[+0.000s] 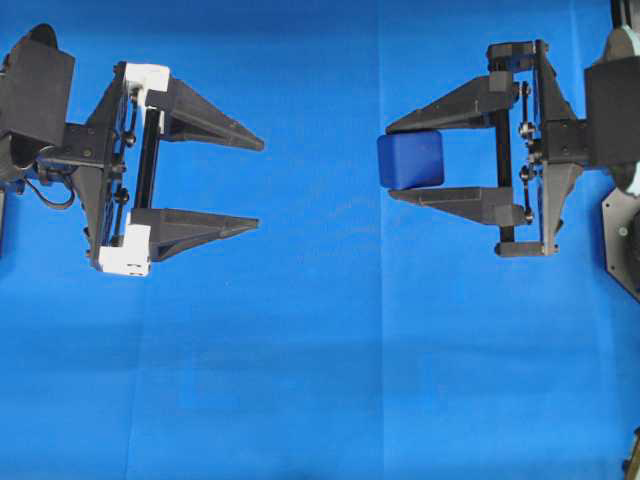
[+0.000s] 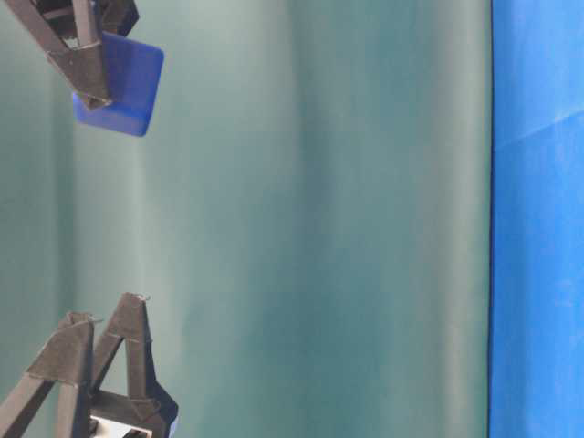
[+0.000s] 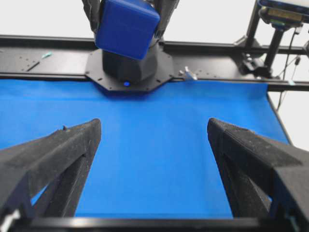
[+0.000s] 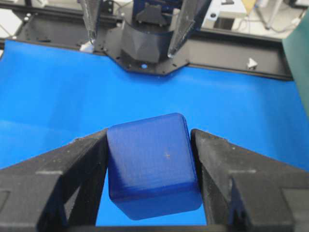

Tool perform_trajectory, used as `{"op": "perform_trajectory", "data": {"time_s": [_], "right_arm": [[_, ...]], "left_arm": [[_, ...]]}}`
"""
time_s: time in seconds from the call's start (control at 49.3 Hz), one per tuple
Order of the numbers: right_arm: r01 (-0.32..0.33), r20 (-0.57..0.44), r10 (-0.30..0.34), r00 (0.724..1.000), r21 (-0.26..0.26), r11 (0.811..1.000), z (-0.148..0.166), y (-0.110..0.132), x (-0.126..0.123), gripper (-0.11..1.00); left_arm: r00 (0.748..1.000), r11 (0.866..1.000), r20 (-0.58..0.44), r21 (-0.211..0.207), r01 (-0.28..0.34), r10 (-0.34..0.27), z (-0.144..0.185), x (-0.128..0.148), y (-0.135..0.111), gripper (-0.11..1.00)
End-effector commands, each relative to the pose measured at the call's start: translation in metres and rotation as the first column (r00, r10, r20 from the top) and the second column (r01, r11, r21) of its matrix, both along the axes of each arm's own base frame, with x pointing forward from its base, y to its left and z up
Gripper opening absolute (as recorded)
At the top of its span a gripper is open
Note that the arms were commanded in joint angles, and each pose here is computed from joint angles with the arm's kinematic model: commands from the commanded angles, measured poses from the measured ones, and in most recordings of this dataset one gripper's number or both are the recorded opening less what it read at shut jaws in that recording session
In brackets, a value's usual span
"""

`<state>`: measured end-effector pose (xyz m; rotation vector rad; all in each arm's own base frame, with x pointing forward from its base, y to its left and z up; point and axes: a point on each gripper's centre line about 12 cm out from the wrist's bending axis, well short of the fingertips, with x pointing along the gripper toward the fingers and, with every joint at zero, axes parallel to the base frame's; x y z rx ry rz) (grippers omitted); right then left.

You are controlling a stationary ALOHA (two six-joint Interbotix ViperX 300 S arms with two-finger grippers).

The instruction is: Handover the blue block to the right arm after grasping it with the left arm, then place it in the designated position.

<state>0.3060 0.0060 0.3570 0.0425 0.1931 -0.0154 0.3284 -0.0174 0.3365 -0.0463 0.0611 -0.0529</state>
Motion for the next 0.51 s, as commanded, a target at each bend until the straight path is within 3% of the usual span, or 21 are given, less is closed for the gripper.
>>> {"op": "perform_trajectory", "data": {"time_s": [0.0, 0.487], "right_arm": [[-0.002, 0.027, 0.002, 1.0, 0.006, 1.0, 0.0094, 0.0005, -0.0026, 0.47], [-0.002, 0.033, 0.002, 0.999, 0.006, 1.0, 0.0113, 0.0004, -0.0041, 0.47]], "left_arm": [[1.0, 1.0, 0.029, 0.001, 0.002, -0.002, 0.0096, -0.0016, -0.0005, 0.93], [0.999, 1.0, 0.034, 0.0, 0.002, -0.002, 0.011, -0.0014, -0.0005, 0.93]]}}
